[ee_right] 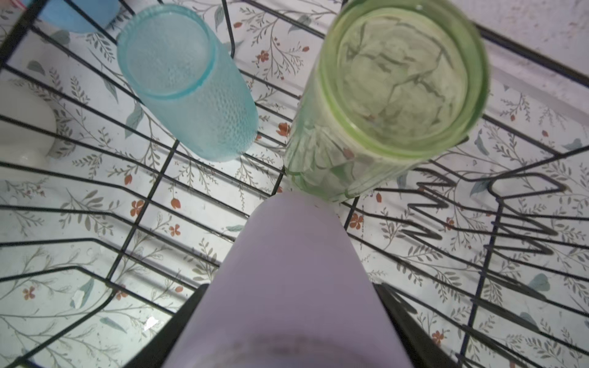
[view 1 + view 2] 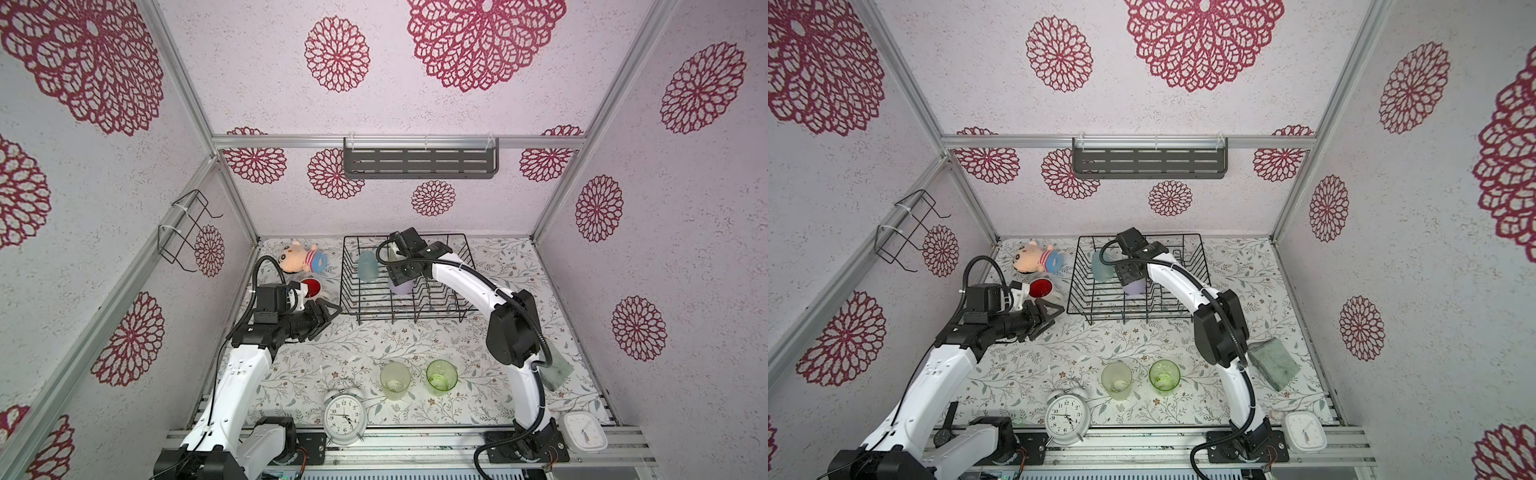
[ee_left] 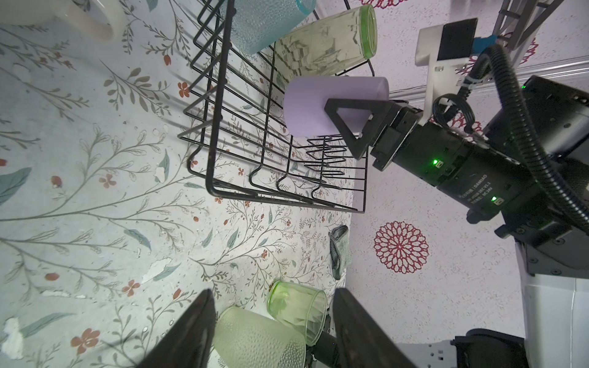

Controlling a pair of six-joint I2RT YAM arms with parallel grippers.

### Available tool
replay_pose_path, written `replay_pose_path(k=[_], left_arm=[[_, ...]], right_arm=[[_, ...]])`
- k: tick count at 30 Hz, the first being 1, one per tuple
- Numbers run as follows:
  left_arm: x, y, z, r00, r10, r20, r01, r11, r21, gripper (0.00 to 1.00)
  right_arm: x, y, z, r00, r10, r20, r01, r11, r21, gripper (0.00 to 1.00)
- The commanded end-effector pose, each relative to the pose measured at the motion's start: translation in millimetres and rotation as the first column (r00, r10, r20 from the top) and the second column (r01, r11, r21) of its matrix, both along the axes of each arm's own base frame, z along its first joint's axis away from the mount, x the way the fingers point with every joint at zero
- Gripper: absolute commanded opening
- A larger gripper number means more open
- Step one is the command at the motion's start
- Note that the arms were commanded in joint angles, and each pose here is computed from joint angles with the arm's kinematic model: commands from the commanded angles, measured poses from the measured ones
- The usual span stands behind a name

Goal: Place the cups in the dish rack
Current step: 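Lower the lavender cup upright into the rack beside the teal cup with the right gripper, then open the right gripper and lift away while the left reaches for the frosted green cup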

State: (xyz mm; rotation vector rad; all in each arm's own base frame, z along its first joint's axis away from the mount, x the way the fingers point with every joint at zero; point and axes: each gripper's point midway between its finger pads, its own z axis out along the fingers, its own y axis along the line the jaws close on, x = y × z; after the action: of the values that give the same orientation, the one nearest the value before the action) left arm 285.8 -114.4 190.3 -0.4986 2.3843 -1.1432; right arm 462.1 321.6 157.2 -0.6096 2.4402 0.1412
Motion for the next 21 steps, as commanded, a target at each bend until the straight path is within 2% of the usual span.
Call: replay_pose_path(k=[1, 15, 18, 21], left_arm=[[0.3, 0.6, -2.2, 1.0, -0.001, 0.012, 0.001, 1.0, -0.007, 0.63], [0.7, 0.6, -2.6, 1.0, 0.003, 0.01, -0.003, 1.0, -0.009, 0.63], [-1.0, -8.9, 10.9, 0.997, -0.037, 0.061, 0.039, 0.999, -0.031, 0.66], [-3.4, -16.8, 22.4, 0.992, -0.056, 0.114, 0.056, 0.998, 0.003, 0.7]], right_arm=[[10.2, -8.7, -3.1, 0.999, -0.048, -0.007, 0.048, 0.999, -0.014, 0.73], [15.5, -14.3, -14.1, 0.997, -0.075, -0.029, 0.074, 0.997, -0.02, 0.81], [14.4, -13.4, -7.4, 0.997, -0.069, -0.023, 0.068, 0.998, -0.007, 0.83], [13.2, -10.1, 1.1, 0.998, -0.059, -0.018, 0.059, 0.998, 0.02, 0.84]])
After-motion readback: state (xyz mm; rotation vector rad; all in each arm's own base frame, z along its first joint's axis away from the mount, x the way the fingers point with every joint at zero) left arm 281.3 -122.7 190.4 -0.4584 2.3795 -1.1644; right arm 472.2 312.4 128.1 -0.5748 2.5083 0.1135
